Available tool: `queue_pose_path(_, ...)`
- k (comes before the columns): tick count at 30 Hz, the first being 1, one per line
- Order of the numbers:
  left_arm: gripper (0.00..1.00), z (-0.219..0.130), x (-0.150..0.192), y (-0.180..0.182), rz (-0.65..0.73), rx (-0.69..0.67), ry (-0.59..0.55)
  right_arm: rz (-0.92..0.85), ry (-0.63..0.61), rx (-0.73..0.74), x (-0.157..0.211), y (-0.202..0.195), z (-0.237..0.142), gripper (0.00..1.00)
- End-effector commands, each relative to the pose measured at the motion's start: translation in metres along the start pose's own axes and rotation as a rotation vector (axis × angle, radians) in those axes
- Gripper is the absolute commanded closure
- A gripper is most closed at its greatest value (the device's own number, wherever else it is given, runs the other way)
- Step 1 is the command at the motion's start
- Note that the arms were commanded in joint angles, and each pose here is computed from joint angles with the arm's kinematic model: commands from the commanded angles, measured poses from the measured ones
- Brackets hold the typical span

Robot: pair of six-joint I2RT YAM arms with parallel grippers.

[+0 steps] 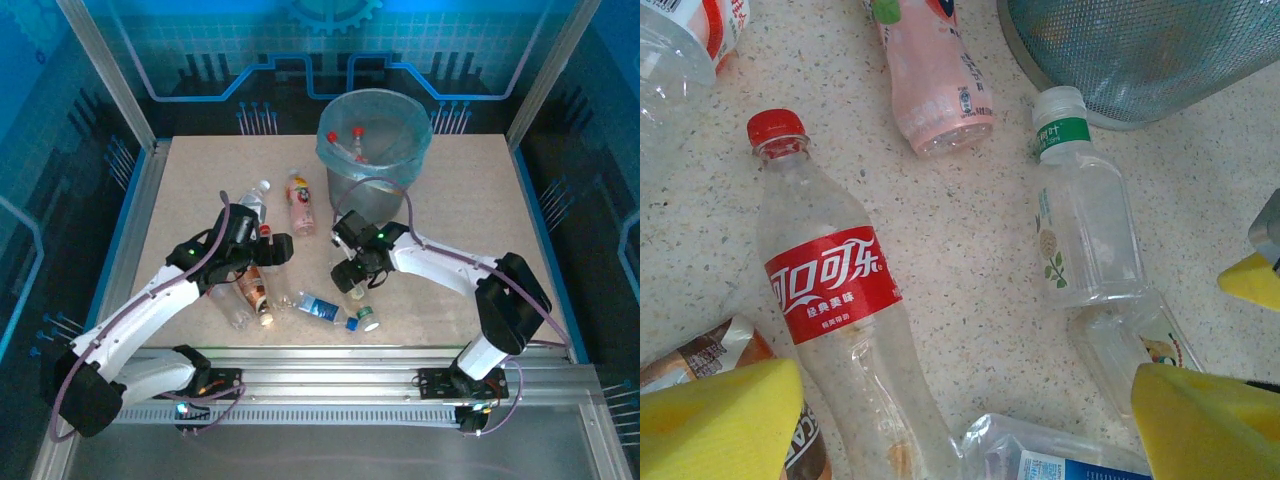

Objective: Put the plastic bottles in the bin

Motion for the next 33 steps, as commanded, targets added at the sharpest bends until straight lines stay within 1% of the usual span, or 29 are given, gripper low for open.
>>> queue_pose_path(1,0.14,-0.012,-0.002,0.002,-0.034,0.013,-0.027,-0.011,0.029,0.012,0.001,0.008,0.002,0.12)
queue_pose_path(4,0.14,-0.016,0.003,0.006,-0.038,0.002,-0.034,-0.01,0.053,0.023,0.005,0.007,0.013,0.12)
queue_pose_path(9,0.13,-0.02,0.009,0.012,-0.045,-0.01,-0.049,-0.021,0.082,0.025,0.004,0.009,0.027,0.16)
queue_pose_path(12,0.13,-0.023,0.009,0.012,-0.048,-0.002,-0.057,-0.028,0.095,0.03,0.002,0.01,0.031,0.21)
queue_pose_path(14,0.13,-0.025,0.01,0.012,-0.048,-0.002,-0.059,-0.029,0.093,0.032,0.002,0.01,0.032,0.27)
queue_pose_path(17,0.13,-0.028,0.008,0.012,-0.043,0.0,-0.071,-0.029,0.087,0.033,0.001,0.009,0.026,0.34)
queue_pose_path(19,0.13,-0.031,0.004,0.01,-0.036,0.0,-0.08,-0.028,0.074,0.036,0.001,0.008,0.017,0.37)
queue_pose_path(22,0.13,-0.035,-0.002,0.007,-0.02,0.005,-0.096,-0.021,0.041,0.046,0.0,0.004,-0.004,0.38)
queue_pose_path(26,0.13,-0.045,-0.02,-0.004,0.011,0.029,-0.13,-0.019,-0.031,0.047,-0.002,-0.001,-0.046,0.39)
queue_pose_path(29,0.13,-0.056,-0.042,-0.016,0.047,0.054,-0.177,-0.028,-0.131,0.04,-0.013,-0.004,-0.089,0.41)
queue_pose_path(33,0.14,-0.075,-0.077,-0.038,0.096,0.108,-0.265,-0.043,-0.333,0.045,-0.038,-0.009,-0.151,0.43)
Point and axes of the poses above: each hand's point on the last joint's axis, 136 mm out from that joint toward the fingers, its own z axis out along the fingers, its own y axis along the line the jaws close on, x = y × z, the point moved 6 cm from there along -z, back along the fingers, and after that the axes turned 2 degrees about z, right-handed, at the moved point
